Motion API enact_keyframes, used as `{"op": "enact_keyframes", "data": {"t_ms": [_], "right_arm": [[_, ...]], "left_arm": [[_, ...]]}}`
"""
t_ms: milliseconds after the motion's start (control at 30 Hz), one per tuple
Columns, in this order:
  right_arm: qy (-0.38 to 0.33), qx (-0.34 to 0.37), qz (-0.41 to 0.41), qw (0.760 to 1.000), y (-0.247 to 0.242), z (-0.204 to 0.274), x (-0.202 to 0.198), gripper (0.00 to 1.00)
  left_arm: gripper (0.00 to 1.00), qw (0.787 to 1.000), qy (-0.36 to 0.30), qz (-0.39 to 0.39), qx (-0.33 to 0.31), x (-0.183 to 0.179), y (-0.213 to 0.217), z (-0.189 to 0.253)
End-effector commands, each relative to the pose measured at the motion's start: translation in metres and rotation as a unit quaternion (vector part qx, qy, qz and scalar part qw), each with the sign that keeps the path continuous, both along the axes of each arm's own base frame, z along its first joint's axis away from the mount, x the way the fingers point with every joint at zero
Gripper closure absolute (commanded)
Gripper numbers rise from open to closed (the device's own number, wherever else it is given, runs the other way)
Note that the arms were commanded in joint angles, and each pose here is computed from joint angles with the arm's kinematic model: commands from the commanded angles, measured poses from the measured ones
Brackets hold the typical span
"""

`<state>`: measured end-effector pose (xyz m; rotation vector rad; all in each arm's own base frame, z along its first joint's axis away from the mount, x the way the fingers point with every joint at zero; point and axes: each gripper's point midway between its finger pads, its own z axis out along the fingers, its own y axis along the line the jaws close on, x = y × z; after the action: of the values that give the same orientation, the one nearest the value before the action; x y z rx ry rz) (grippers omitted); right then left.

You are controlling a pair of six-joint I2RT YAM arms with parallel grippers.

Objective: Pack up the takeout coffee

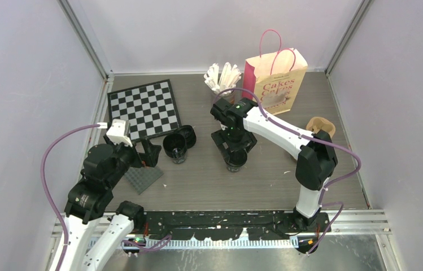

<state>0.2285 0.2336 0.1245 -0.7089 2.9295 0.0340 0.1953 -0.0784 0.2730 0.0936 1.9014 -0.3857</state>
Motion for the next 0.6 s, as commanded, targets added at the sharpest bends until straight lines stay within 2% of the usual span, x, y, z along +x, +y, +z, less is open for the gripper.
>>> {"op": "enact_keyframes", "data": {"t_ms": [0,267,400,467,567], "right_arm": [[-0.005,0.009,0.012,1.000,0.004,0.011,0.002,0.09],[-0.022,0.022,0.010,0.999,0.005,0.026,0.004,0.11],[-0.064,0.042,-0.003,0.997,0.003,0.044,0.011,0.11],[-0.089,0.061,-0.017,0.994,0.003,0.050,0.016,0.12],[-0.121,0.111,-0.049,0.985,0.006,0.054,0.024,0.17]], "left_arm": [[0.00,1.000,-0.021,-0.005,-0.003,0.004,-0.002,0.009],[0.00,1.000,-0.022,-0.002,-0.001,0.004,-0.001,0.009],[0.00,1.000,-0.020,0.004,-0.002,0.003,0.001,0.010],[0.00,0.999,-0.023,-0.021,-0.012,0.001,-0.008,0.014],[0.00,0.993,-0.032,-0.102,-0.051,-0.011,-0.037,0.026]]}}
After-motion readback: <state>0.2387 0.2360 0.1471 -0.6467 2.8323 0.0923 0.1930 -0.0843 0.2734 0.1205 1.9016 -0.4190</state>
